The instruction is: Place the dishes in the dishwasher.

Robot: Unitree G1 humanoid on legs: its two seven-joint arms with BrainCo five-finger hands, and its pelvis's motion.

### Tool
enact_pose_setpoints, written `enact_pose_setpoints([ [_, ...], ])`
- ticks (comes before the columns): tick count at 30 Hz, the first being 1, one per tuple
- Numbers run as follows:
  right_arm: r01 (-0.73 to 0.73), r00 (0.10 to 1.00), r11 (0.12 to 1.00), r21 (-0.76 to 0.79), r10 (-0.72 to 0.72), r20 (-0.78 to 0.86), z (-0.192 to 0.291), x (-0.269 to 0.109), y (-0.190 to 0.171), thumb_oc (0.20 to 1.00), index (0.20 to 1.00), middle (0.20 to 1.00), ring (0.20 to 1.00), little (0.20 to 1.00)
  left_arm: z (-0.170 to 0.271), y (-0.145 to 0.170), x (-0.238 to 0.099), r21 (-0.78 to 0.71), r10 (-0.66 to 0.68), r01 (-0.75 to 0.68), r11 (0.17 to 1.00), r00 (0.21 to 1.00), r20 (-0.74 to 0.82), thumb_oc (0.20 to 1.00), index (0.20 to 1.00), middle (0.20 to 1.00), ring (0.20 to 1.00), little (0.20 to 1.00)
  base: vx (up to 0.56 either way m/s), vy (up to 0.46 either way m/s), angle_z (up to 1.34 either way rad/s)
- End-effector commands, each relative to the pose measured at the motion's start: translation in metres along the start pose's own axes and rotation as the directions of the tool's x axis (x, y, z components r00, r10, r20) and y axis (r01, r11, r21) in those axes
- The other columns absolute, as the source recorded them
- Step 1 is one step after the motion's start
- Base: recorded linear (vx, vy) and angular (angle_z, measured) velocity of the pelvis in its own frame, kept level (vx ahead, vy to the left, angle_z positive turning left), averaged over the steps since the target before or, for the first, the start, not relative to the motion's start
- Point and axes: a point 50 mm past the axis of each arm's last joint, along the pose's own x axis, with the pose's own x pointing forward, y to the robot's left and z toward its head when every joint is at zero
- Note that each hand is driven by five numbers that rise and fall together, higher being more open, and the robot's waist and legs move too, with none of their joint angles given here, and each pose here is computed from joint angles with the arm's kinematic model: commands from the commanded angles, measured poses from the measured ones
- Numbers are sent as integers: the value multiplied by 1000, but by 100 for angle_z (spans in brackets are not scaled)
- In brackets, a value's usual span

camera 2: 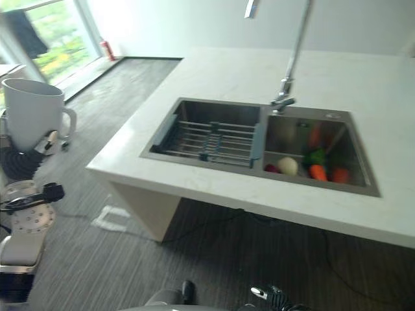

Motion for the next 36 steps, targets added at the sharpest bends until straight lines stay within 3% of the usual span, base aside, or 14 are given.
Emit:
enact_pose_setpoints([
  [1,30,998,995,100,-35,47,23,4,-7,1000,1000,1000,1000,1000,30,11,21,-112,42,-22,993,981,187,200,200,200,200,200,-238,174,165],
  [5,50,997,984,172,-60,53,18,3,-12,1000,1000,1000,1000,1000,40,-14,13,-236,-70,124,964,972,225,200,200,200,200,200,-164,315,113],
  [11,78,996,988,136,-83,32,19,7,0,1000,1000,1000,1000,1000,54,-37,3,-368,-224,307,878,942,251,200,200,200,200,200,-61,497,120],
  [14,57,996,896,440,-78,30,23,9,5,1000,1000,1000,1000,1000,56,-44,0,-396,-275,367,842,923,270,200,200,200,200,200,-34,375,55],
  [16,43,997,866,498,-72,39,21,8,3,1000,1000,1000,1000,1000,55,-54,-2,-439,-316,412,798,907,277,200,200,200,200,200,8,213,113],
  [18,63,996,875,480,-84,22,15,7,-5,1000,1000,1000,1000,1000,59,-73,-3,-512,-397,504,695,863,312,200,200,200,200,200,27,46,147],
  [26,192,973,901,388,-124,-193,-26,-6,-35,1000,1000,1000,1000,1000,77,-99,-2,-470,-490,606,642,796,356,200,200,200,200,200,41,-153,178],
  [32,138,987,940,313,-102,-127,-8,-3,-37,1000,1000,1000,1000,1000,76,-81,-2,-471,-490,601,646,800,347,200,200,200,200,200,14,-275,64],
  [36,102,995,915,390,-99,-28,7,-2,-37,1000,1000,1000,1000,1000,80,-81,-2,-470,-516,649,599,761,393,200,200,200,200,200,-4,-55,24],
])
